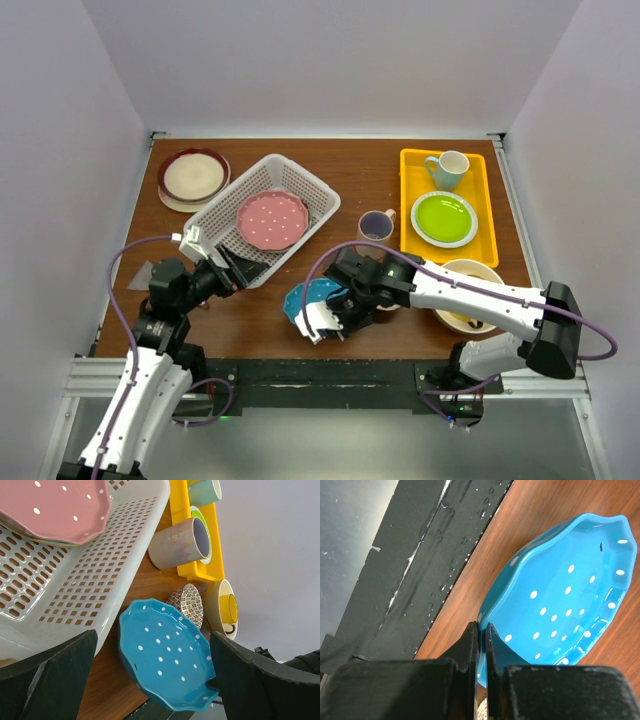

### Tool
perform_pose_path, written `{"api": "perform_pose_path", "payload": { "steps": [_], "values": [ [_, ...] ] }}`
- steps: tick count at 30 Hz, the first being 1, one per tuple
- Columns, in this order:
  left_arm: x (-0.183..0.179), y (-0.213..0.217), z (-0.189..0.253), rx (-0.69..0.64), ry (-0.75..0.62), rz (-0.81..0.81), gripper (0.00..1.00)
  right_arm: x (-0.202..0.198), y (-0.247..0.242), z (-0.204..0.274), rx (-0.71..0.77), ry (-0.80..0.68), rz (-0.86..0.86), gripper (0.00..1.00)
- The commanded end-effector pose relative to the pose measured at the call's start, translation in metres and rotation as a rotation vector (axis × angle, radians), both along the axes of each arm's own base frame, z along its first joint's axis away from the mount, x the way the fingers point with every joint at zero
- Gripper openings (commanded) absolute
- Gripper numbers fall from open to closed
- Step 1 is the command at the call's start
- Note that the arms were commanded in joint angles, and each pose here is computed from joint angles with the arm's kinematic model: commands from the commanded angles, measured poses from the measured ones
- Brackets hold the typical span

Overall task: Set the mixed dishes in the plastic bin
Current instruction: Pick up the plate at the center of the board.

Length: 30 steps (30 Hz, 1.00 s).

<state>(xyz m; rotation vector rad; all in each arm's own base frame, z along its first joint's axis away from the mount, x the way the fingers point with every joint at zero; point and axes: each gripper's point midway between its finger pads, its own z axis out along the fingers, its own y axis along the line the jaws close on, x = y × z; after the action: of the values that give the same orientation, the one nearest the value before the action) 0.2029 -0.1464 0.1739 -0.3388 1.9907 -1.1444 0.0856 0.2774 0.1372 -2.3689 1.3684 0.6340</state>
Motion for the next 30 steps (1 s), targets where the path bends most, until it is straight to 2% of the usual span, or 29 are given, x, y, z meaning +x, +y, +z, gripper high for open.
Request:
{"api": "perform_pose_path", "payload": {
  "steps": [1,30],
  "values": [
    [0.0,-0.006,0.007,-0.039,-0.02,-0.026,1.0,0.014,0.021,0.049,0.179,-0.085,0.01,0.0],
    [0.006,-0.025,-0.002,-0.05,0.085,0.0,1.0,0.025,0.013,0.054,0.191,-0.095,-0.042,0.0]
  ]
}}
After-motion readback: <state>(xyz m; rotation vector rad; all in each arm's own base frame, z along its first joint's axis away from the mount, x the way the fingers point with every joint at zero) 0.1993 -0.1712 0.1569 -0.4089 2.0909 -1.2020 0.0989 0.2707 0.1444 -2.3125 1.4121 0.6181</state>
